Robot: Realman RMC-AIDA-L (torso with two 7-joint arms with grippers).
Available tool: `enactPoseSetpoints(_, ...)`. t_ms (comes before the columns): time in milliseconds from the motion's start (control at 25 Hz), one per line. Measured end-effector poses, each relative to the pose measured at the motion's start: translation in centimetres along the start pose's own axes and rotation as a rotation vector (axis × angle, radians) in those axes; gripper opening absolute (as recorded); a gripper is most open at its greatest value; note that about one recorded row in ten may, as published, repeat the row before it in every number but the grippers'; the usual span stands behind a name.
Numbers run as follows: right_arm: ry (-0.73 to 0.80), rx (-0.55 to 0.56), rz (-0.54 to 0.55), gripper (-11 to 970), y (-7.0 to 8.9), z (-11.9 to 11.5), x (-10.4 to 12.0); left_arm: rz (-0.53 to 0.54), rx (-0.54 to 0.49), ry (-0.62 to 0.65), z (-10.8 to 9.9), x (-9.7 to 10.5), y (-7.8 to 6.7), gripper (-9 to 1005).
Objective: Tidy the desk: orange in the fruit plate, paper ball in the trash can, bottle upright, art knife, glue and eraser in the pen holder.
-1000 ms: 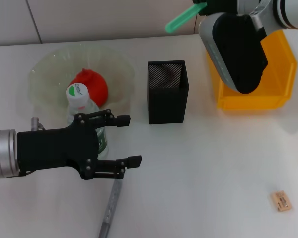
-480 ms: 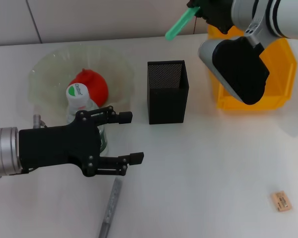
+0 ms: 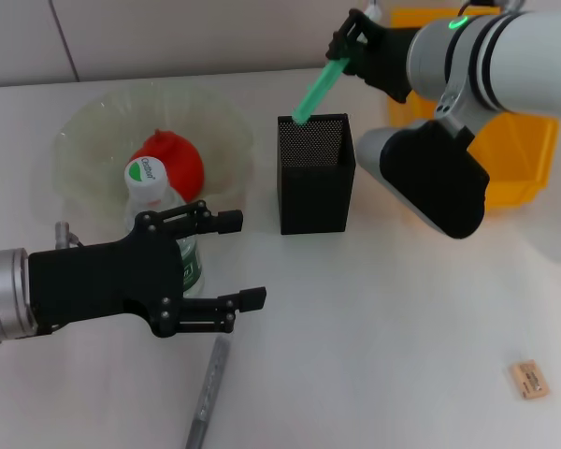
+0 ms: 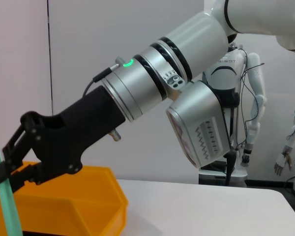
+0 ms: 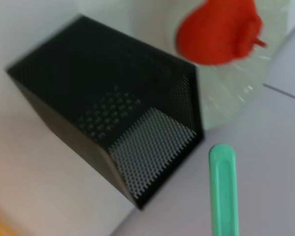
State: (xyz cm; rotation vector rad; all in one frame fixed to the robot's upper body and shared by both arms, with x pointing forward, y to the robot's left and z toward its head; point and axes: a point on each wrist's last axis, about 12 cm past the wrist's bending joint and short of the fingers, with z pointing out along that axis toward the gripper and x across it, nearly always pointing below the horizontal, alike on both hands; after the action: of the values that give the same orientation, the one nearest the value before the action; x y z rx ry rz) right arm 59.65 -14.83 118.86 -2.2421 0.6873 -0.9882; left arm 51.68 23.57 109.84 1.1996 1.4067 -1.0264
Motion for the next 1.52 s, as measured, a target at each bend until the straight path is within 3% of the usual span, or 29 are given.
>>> enactPoseSetpoints(480,-0.011,-0.037,-0.002,173,2.0,-0.3,-0.7,0.012,0.003,-0.005,0.2,0.0,0.1,864)
enactPoseSetpoints(1520,-0.014,-0.014,0.015,173,2.0,-0.8,-1.3,0.015,0.002,-0.018,0.2,-0.1,0.1,864)
